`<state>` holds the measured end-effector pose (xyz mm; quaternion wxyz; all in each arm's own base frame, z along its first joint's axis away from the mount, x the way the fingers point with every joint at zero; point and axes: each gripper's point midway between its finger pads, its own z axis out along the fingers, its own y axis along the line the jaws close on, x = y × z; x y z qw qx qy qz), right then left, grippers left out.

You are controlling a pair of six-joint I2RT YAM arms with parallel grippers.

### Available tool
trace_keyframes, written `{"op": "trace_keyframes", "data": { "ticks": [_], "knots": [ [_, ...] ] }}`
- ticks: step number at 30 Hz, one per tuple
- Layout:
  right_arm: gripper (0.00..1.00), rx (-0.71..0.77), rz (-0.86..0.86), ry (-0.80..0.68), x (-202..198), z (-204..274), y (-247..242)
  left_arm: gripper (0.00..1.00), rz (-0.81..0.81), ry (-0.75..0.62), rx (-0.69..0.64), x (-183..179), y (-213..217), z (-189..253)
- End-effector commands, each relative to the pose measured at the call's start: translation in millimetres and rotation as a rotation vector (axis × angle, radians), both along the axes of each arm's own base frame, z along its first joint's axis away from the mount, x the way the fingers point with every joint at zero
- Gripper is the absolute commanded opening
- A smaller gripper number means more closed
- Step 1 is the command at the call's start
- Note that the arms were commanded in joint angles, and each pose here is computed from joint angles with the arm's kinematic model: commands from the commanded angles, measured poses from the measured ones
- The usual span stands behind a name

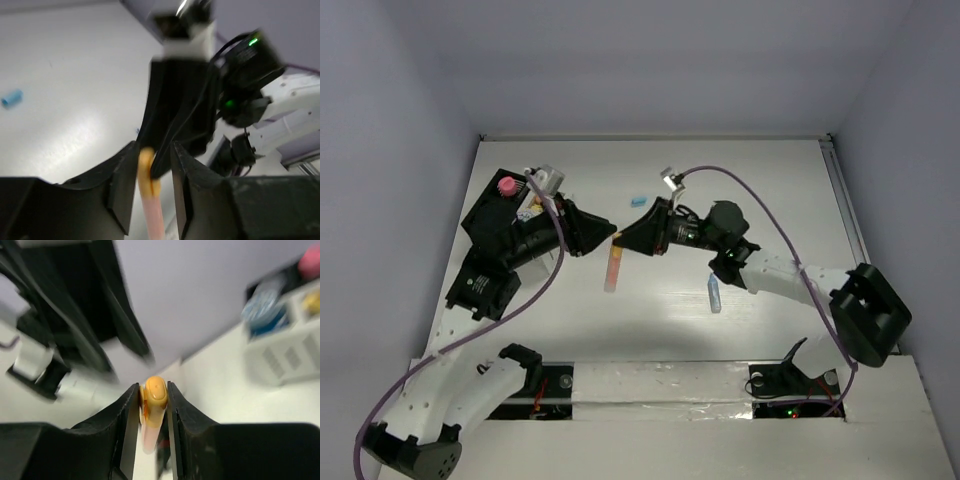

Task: Sort the stationery into containers
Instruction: Close the pen cap on the pen, then place the pen in the storage box.

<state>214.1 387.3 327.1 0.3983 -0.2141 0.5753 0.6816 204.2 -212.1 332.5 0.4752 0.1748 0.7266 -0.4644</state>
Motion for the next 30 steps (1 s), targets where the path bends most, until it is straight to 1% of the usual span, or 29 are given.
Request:
{"op": "trace_keyframes", "data": {
  "ticks": [1,2,5,6,7,8,9,10,11,12,13,14,16,17,18,19,20,21,22,23,24,25,26,27,28,29,30],
  "knots": [
    [0.00,-0.059,0.200,0.133,-23.9,-18.9,13.8,0.30,0.133,-0.311,-0.101,7.0,20.5,66.8],
    [0.00,-0.034,0.199,0.168,-17.1,-11.8,13.5,0.31,0.155,-0.281,-0.077,8.1,24.0,56.6],
    [0.00,0.043,0.207,0.162,-4.5,8.5,20.8,0.34,0.194,-0.243,-0.023,6.5,32.7,37.5],
    [0.00,0.056,0.201,0.180,4.3,8.1,22.6,0.38,0.204,-0.240,-0.009,5.8,35.2,35.6],
    [0.00,0.074,0.201,0.162,8.2,19.1,25.8,0.41,0.218,-0.247,0.001,4.3,38.9,36.2],
    [0.00,0.074,0.196,0.158,12.1,19.4,28.9,0.44,0.249,-0.238,0.032,5.4,45.1,30.2],
    [0.00,0.069,0.179,0.159,21.1,19.0,29.9,0.52,0.266,-0.248,0.034,3.8,48.9,34.2],
    [0.00,0.058,0.158,0.169,32.7,12.1,33.6,0.54,0.284,-0.256,0.040,3.2,52.7,35.5],
    [0.00,0.067,0.152,0.149,38.0,20.2,37.5,0.57,0.321,-0.273,0.040,0.4,60.6,39.8],
    [0.00,0.057,0.133,0.145,47.4,17.8,38.4,0.63,0.344,-0.294,0.043,-1.3,65.7,45.1],
    [0.00,0.050,0.112,0.153,59.9,10.5,41.3,0.66,0.370,-0.307,0.042,-2.3,71.0,48.8],
    [0.00,0.066,0.106,0.124,65.1,21.1,44.6,0.70,0.421,-0.325,0.039,-4.7,81.1,53.6],
    [0.00,0.055,0.048,0.100,85.6,21.0,50.0,0.87,0.470,-0.348,0.038,-6.6,91.2,57.7],
    [0.00,0.035,0.026,0.100,97.2,11.5,57.1,0.92,0.521,-0.365,0.030,-8.9,101.5,61.1],
    [0.00,0.019,-0.009,0.045,109.7,20.8,63.2,0.96,0.548,-0.377,0.024,-10.1,106.7,63.0],
    [0.00,0.011,-0.048,0.032,121.5,22.3,67.2,0.99,0.575,-0.376,0.035,-8.1,111.4,57.5],
    [0.00,-0.002,-0.066,0.019,130.0,21.4,71.8,0.99,0.607,-0.395,0.019,-11.9,118.5,60.8],
    [0.00,-0.021,-0.089,-0.026,144.1,21.4,80.5,0.99,0.675,-0.383,0.030,-6.3,129.3,52.3],
    [0.00,-0.025,-0.122,-0.041,158.0,22.3,81.2,0.99,0.742,-0.396,0.020,-6.3,141.7,52.9],
    [0.00,-0.034,-0.139,-0.053,166.2,21.1,85.2,0.99,0.743,-0.401,0.016,-7.2,142.2,50.8],
    [0.00,-0.086,-0.163,-0.054,180.1,0.5,92.5,0.99,0.790,-0.395,0.016,-5.0,150.2,47.2],
    [0.00,-0.062,-0.199,-0.098,191.4,20.3,95.8,0.99,0.808,-0.383,0.025,-1.9,152.3,37.3],
    [0.00,-0.068,-0.212,-0.120,198.6,19.5,99.4,0.99,0.842,-0.389,0.006,-2.5,158.3,38.1],
    [0.00,-0.086,-0.222,-0.121,205.3,15.9,103.0,0.99,0.854,-0.374,0.014,1.4,159.1,27.1],
    [0.00,-0.082,-0.257,-0.139,220.6,18.9,109.4,0.99,0.871,-0.372,0.009,2.3,161.7,24.2],
    [0.00,-0.097,-0.270,-0.160,228.0,17.3,112.9,0.99,0.893,-0.378,-0.002,1.9,165.5,25.1],
    [0.00,-0.123,-0.274,-0.150,234.1,10.3,116.6,0.99,0.900,-0.376,0.006,2.7,166.9,23.2]
  ]
}}
